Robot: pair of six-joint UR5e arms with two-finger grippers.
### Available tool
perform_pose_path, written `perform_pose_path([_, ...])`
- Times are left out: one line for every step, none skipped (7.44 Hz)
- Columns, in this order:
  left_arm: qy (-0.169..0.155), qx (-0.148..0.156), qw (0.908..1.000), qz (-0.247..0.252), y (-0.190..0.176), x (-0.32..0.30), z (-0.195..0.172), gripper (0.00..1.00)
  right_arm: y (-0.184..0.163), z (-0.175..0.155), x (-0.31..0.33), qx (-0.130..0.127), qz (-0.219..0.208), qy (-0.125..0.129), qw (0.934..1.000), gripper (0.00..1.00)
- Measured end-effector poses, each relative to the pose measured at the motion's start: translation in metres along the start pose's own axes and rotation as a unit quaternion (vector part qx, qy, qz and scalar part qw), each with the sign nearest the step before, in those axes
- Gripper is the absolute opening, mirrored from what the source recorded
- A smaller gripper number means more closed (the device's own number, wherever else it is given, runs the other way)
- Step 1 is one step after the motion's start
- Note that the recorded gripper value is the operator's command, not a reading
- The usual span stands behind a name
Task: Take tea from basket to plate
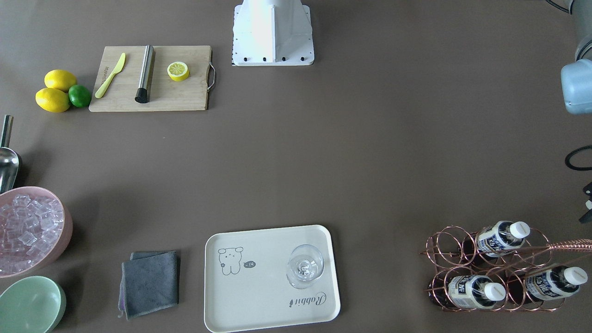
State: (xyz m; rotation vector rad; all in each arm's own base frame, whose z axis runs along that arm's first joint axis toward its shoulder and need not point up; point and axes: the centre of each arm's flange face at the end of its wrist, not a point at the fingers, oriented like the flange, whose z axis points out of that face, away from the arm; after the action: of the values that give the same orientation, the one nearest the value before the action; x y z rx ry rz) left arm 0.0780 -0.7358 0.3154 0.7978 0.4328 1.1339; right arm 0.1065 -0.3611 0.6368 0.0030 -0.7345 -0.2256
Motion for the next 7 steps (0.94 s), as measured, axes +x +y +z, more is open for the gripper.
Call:
perform_pose_path([0.009, -0.002, 1.0000, 0.001, -0.006, -0.002, 0.011, 0.97, 0.000, 0.000, 0.000, 0.000, 0.000, 0.000, 1.0000, 1.00])
perform_pose_path([0.016, -0.003, 0.9999, 0.002, -0.010, -0.001, 0.019, 0.96, 0.000, 0.000, 0.000, 0.001, -0.001, 0.000, 1.0000, 1.00])
perform_pose_path([0.019, -0.003, 0.9998, 0.003, -0.012, -0.001, 0.022, 0.77, 0.000, 0.000, 0.000, 0.001, -0.002, 0.000, 1.0000, 1.00])
perform_pose_path([0.021, -0.003, 0.9998, 0.003, -0.014, -0.002, 0.025, 0.64, 0.000, 0.000, 0.000, 0.004, -0.005, 0.002, 1.0000, 1.00])
perform_pose_path([0.022, -0.002, 0.9997, 0.003, -0.015, -0.003, 0.025, 0.38, 0.000, 0.001, 0.001, 0.007, -0.008, 0.003, 0.9999, 1.00])
perform_pose_path([0.023, 0.002, 0.9997, 0.004, -0.017, -0.003, 0.024, 0.11, 0.000, 0.001, 0.001, 0.009, -0.009, 0.004, 0.9999, 1.00])
perform_pose_path([0.022, 0.005, 0.9997, 0.006, -0.018, -0.003, 0.024, 0.00, 0.000, 0.002, 0.002, 0.010, -0.010, 0.004, 0.9999, 1.00])
